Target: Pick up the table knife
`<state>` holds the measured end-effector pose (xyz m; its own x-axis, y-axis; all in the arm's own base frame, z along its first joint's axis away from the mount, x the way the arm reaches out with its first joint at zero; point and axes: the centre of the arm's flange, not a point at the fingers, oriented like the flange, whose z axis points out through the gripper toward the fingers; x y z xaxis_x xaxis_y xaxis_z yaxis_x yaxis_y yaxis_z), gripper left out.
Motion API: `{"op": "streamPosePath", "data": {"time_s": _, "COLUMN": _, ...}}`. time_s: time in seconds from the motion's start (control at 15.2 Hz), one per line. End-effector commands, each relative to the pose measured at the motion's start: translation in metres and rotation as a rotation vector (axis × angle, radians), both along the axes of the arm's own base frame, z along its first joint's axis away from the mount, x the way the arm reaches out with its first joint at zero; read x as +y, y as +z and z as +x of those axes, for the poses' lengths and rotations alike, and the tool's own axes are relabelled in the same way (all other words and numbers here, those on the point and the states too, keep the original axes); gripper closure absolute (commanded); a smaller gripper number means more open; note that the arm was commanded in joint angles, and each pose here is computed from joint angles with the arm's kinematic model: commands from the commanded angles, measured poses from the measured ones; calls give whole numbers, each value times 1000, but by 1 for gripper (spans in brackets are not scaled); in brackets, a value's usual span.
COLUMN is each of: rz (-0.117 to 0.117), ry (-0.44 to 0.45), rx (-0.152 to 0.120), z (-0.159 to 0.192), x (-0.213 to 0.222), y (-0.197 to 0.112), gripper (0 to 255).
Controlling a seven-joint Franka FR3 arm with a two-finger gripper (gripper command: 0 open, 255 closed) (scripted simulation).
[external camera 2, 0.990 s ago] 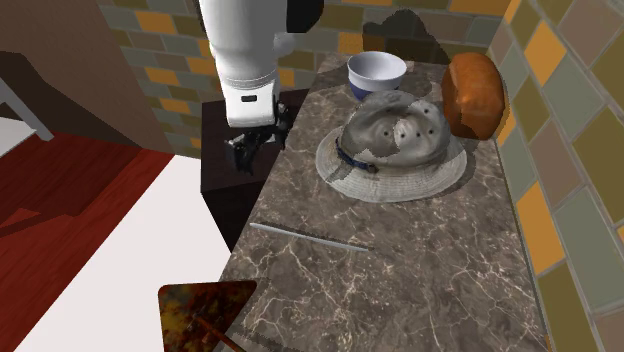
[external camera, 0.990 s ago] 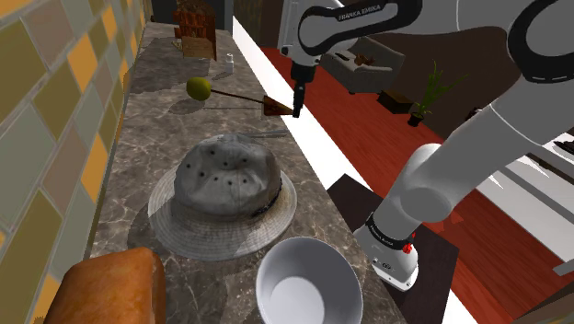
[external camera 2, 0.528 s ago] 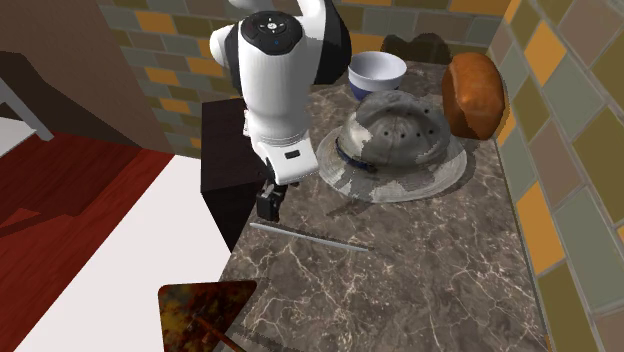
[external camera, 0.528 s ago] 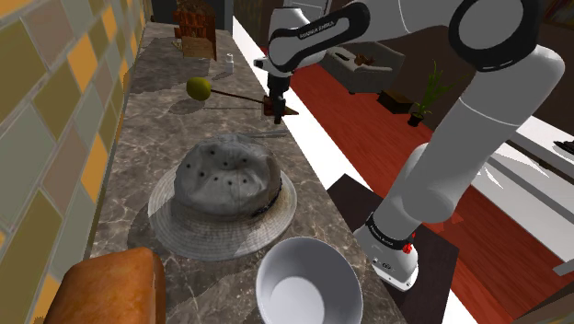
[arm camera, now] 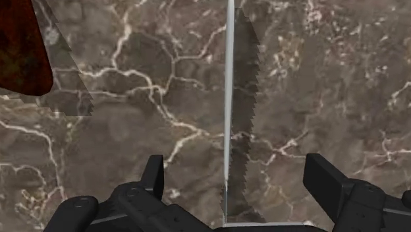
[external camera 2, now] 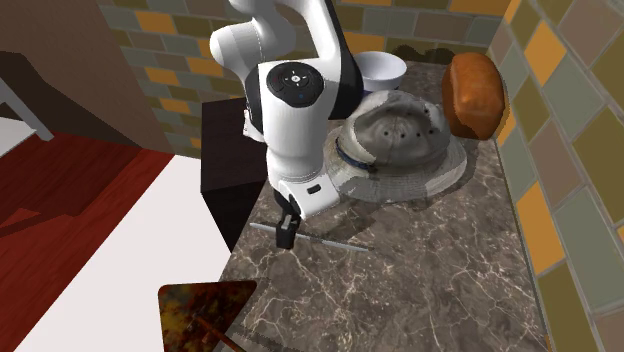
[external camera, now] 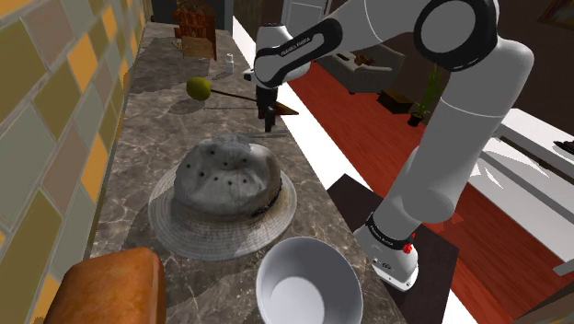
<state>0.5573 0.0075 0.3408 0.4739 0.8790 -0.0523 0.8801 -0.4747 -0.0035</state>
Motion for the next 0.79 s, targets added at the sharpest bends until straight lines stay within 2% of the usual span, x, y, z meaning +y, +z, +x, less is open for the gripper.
{"op": "streamPosePath", "data": {"time_s": 0.0, "rz": 0, "ry": 1, "rx": -1, "z": -1, "x": 0, "y": -12, "gripper": 0}}
{"op": "streamPosePath", "data": {"time_s": 0.2, "rz": 0, "ry": 1, "rx": -1, "z": -1, "x": 0, "y": -20, "gripper": 0}}
{"op": "streamPosePath", "data": {"time_s": 0.26, "rz": 0, "ry": 1, "rx": -1, "z": 0, "x": 0, "y": -21, "gripper": 255}}
{"op": "streamPosePath", "data": {"time_s": 0.73, "rz": 0, "ry": 1, "rx": -1, "z": 0, "x": 1, "y": -21, "gripper": 255}}
